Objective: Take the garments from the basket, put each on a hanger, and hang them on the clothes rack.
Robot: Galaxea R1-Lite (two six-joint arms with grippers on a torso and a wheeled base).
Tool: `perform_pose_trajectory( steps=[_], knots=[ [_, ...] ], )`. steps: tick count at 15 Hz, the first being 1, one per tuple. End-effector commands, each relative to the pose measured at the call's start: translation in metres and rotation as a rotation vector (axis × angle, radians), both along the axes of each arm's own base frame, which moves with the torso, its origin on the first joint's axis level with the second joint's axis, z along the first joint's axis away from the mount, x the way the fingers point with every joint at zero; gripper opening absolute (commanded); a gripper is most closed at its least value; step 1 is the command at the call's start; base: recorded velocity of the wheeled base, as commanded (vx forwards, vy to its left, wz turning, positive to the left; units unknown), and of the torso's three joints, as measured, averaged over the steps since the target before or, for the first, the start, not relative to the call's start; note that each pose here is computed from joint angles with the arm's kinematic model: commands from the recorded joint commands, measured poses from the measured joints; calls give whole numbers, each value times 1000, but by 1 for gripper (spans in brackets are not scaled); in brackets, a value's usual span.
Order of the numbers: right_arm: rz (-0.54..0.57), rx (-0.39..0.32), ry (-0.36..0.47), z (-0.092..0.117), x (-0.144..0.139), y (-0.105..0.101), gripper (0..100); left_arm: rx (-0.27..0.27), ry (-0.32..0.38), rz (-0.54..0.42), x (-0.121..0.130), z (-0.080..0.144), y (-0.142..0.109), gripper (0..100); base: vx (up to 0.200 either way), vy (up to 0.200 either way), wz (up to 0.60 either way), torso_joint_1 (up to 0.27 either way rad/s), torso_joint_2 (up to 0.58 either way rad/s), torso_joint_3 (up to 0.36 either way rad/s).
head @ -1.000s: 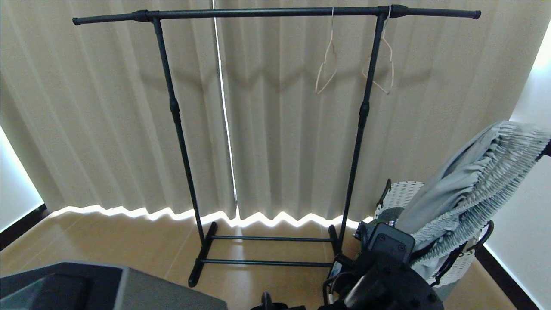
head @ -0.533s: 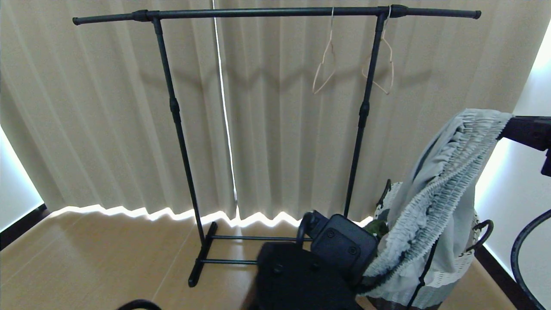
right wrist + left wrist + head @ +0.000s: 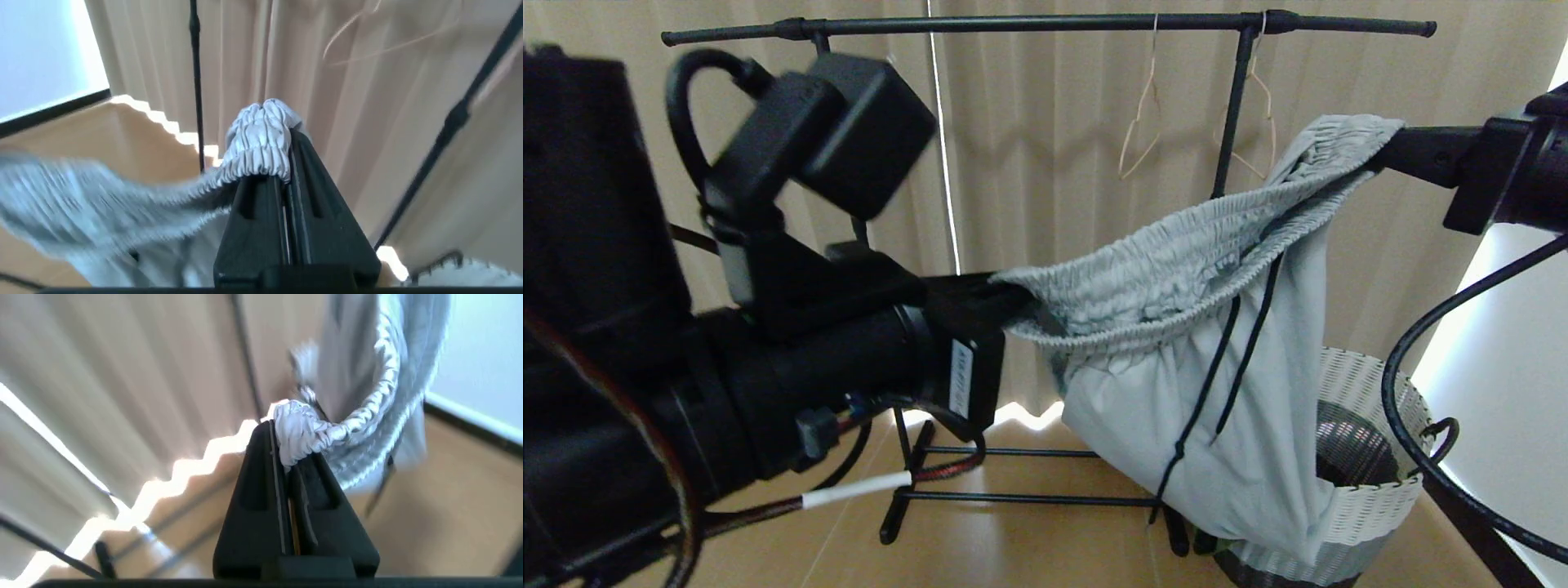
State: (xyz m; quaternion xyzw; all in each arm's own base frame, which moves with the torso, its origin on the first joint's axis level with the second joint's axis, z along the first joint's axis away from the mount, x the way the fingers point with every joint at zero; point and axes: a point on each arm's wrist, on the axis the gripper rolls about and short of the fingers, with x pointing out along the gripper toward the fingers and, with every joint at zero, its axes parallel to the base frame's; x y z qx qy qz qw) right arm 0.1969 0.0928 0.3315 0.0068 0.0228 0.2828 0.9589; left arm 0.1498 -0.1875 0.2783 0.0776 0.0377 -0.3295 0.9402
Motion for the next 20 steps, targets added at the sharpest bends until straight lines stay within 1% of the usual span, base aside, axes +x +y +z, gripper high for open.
perform_pose_trajectory(
  steps=[1, 3, 4, 5, 6, 8, 10, 11, 12, 13, 15, 16, 17, 18, 19, 20],
  knots=[
    [3, 20, -42, 12, 14, 7, 0, -118, -99, 73, 3, 48, 29, 0, 0, 0, 0, 0, 0, 0],
    [3, 38, -79, 24, 14, 7, 0, -156, -148, 105, 5, 73, 38, 0, 0, 0, 0, 0, 0, 0],
    [1, 45, -96, 29, 13, 6, 0, -181, -174, 89, 3, 88, 41, 0, 0, 0, 0, 0, 0, 0],
    [1, 47, -99, 30, 12, 6, 0, -185, -177, 83, 2, 90, 41, 0, 0, 0, 0, 0, 0, 0],
    [1, 50, -106, 32, 12, 6, 0, -193, -190, 51, 1, 101, 46, 0, 0, 0, 0, 0, 0, 0],
    [1, 55, -118, 33, 13, 6, 0, -198, -196, 29, 1, 106, 47, 0, 0, 0, 0, 0, 0, 0],
    [0, 57, -121, 31, 14, 7, 0, -181, -185, 54, 6, 101, 49, 0, 0, 0, 0, 0, 0, 0],
    [-3, 47, -104, 26, 18, 9, 0, -146, -151, 74, 12, 90, 50, 0, 0, 0, 0, 0, 0, 0],
    [-6, 36, -79, 18, 20, 9, 0, -91, -102, 98, 18, 75, 50, 0, 0, 0, 0, 0, 0, 0],
    [-8, 29, -63, 13, 20, 10, 0, -69, -85, 99, 19, 69, 49, 0, 0, 0, 0, 0, 0, 0],
    [-19, -3, 1, -8, 21, 8, 0, 30, -15, 97, 25, 38, 43, 0, 0, 0, 0, 0, 0, 0],
    [-25, -7, 10, -11, 18, 6, 0, 78, 2, 100, 27, 26, 42, 0, 0, 0, 0, 0, 0, 0],
    [-37, -11, 19, -15, 19, 3, 0, 118, 5, 107, 29, 18, 41, 0, 0, 0, 0, 0, 0, 0],
    [-54, -17, 33, -19, 21, 0, 0, 195, -4, 131, 32, 7, 40, 0, 0, 0, 0, 0, 0, 0],
    [-62, -19, 38, -20, 21, -2, 0, 242, -22, 148, 33, 3, 40, 0, 0, 0, 0, 0, 0, 0],
    [-79, -20, 44, -22, 23, -6, 0, 284, -62, 160, 33, -2, 41, 0, 0, 0, 0, 0, 0, 0]
  ],
)
